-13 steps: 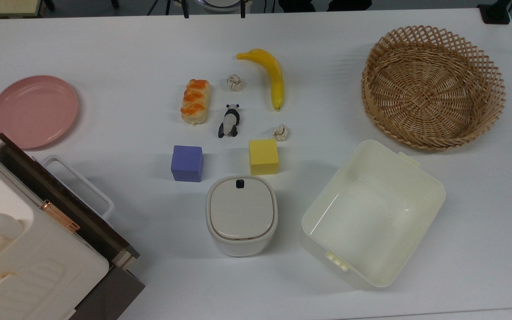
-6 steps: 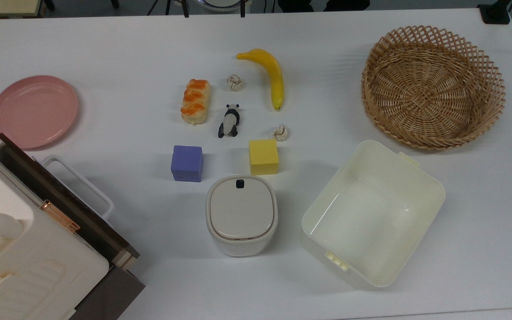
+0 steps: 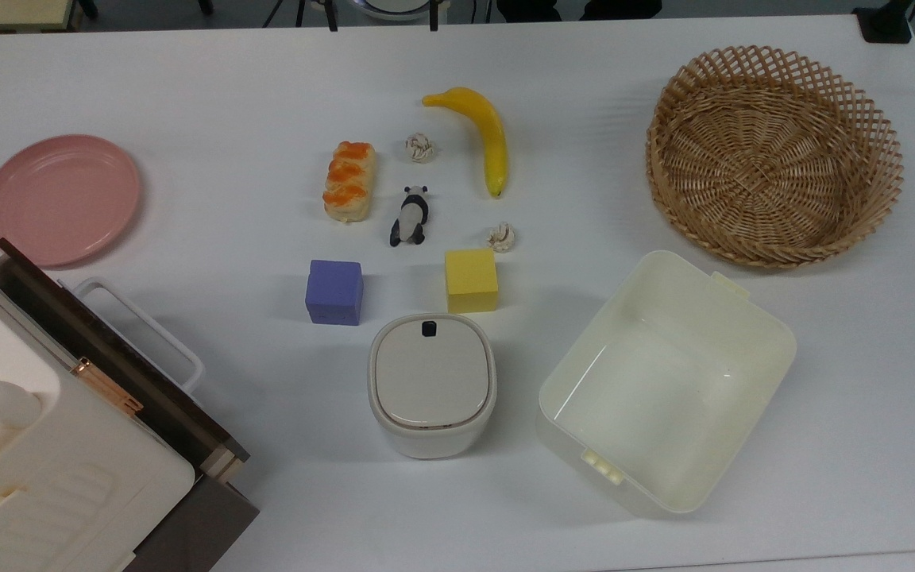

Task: Put the bread in the basket

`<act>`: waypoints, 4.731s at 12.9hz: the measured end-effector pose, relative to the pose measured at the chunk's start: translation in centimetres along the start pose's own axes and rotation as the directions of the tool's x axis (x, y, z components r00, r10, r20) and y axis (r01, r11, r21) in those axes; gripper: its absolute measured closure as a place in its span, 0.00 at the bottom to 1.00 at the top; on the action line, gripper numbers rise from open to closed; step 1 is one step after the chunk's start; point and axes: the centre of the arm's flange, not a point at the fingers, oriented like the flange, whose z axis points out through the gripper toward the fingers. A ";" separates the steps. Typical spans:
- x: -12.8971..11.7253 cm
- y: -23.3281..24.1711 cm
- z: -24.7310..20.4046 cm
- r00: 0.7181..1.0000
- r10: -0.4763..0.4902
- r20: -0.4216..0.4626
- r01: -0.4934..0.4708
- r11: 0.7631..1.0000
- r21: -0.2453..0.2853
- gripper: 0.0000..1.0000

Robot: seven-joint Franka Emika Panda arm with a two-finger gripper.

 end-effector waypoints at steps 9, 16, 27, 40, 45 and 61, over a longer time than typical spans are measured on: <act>0.0 0.0 0.0 1.000 0.000 0.000 0.000 1.000 0.000 0.00; 0.0 0.0 0.0 1.000 0.000 0.000 0.000 1.000 0.000 0.00; 0.0 0.0 0.0 1.000 0.000 0.000 0.000 1.000 0.000 0.00; 0.2 -0.2 0.3 1.000 -0.004 0.006 0.004 1.000 -0.001 0.00; 0.4 -0.4 0.9 1.000 -0.007 0.016 0.007 1.000 -0.002 0.00; 1.0 7.4 13.9 0.978 0.123 0.169 -0.121 0.992 -0.020 0.00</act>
